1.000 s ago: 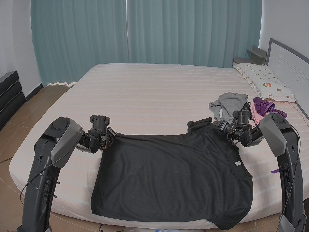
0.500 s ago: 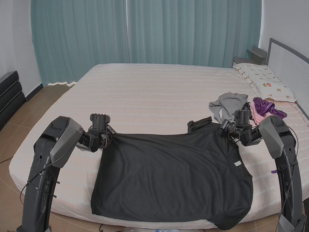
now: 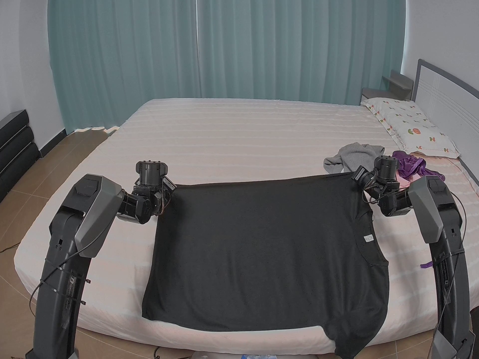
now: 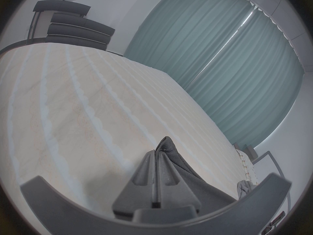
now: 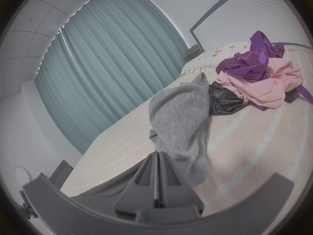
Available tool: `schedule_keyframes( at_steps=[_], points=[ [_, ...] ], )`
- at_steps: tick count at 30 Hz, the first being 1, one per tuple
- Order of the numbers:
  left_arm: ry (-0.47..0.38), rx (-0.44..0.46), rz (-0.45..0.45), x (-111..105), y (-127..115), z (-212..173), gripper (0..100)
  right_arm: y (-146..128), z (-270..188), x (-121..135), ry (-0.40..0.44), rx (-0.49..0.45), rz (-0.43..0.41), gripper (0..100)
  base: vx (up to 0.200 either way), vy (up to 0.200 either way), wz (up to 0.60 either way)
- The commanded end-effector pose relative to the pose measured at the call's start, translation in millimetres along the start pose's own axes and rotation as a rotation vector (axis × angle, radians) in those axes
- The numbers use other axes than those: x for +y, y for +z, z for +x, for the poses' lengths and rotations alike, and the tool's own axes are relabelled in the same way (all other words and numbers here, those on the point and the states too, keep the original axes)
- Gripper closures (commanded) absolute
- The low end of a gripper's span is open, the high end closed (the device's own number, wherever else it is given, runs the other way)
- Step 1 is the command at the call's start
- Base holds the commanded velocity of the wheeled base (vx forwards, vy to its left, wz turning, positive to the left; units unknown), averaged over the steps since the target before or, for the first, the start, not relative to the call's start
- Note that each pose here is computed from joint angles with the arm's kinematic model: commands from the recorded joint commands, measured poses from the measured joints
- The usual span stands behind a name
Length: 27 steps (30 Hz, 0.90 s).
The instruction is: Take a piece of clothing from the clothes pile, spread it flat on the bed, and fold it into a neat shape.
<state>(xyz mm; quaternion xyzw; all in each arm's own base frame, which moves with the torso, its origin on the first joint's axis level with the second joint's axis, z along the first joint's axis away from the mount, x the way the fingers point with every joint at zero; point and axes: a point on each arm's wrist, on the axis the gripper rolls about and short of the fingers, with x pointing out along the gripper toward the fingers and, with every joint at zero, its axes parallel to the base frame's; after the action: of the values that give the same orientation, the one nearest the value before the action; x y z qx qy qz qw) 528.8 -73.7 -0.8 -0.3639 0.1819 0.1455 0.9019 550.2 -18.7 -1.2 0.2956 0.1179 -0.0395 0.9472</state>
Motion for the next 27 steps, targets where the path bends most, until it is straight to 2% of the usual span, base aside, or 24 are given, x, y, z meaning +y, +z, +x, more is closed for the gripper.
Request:
schedule_keyframes(
  at_steps=[1, 7, 11, 12, 15, 16, 20, 23, 27],
  points=[
    [-0.006, -0.009, -0.006, -1, 2, 1, 100, -14, 6, 5, 0.007, 0.004, -0.006, 100, 0.0, 0.0, 0.0],
    [0.011, 0.01, 0.005, 6, -7, 6, 100, -35, 11, -5, -0.017, 0.034, -0.017, 100, 0.0, 0.0, 0.0],
    [0.023, 0.019, 0.006, 10, -10, 7, 100, -37, 10, 0, -0.009, 0.045, -0.021, 100, 0.0, 0.0, 0.0],
    [0.026, 0.024, 0.006, 11, -11, 7, 100, -40, 7, 0, -0.018, 0.063, -0.021, 0, 0.0, 0.0, 0.0],
    [0.047, 0.048, 0.014, 16, -16, 7, 100, -39, -2, 1, -0.023, 0.095, -0.02, 0, 0.0, 0.0, 0.0],
    [0.056, 0.058, 0.017, 18, -17, 6, 0, -38, -6, 1, -0.03, 0.107, -0.016, 0, 0.0, 0.0, 0.0],
    [0.07, 0.067, 0.018, 19, -16, 2, 0, -23, -20, 4, -0.027, 0.114, -0.002, 0, 0.0, 0.0, 0.0],
    [0.073, 0.07, 0.012, 16, 1, -20, 0, -2, -44, 8, -0.023, 0.13, 0.015, 0, 0.0, 0.0, 0.0],
    [0.049, 0.107, -0.029, 15, 19, -58, 0, 6, -83, 16, -0.018, 0.212, 0.087, 0, 0.0, 0.0, 0.0]
  ],
)
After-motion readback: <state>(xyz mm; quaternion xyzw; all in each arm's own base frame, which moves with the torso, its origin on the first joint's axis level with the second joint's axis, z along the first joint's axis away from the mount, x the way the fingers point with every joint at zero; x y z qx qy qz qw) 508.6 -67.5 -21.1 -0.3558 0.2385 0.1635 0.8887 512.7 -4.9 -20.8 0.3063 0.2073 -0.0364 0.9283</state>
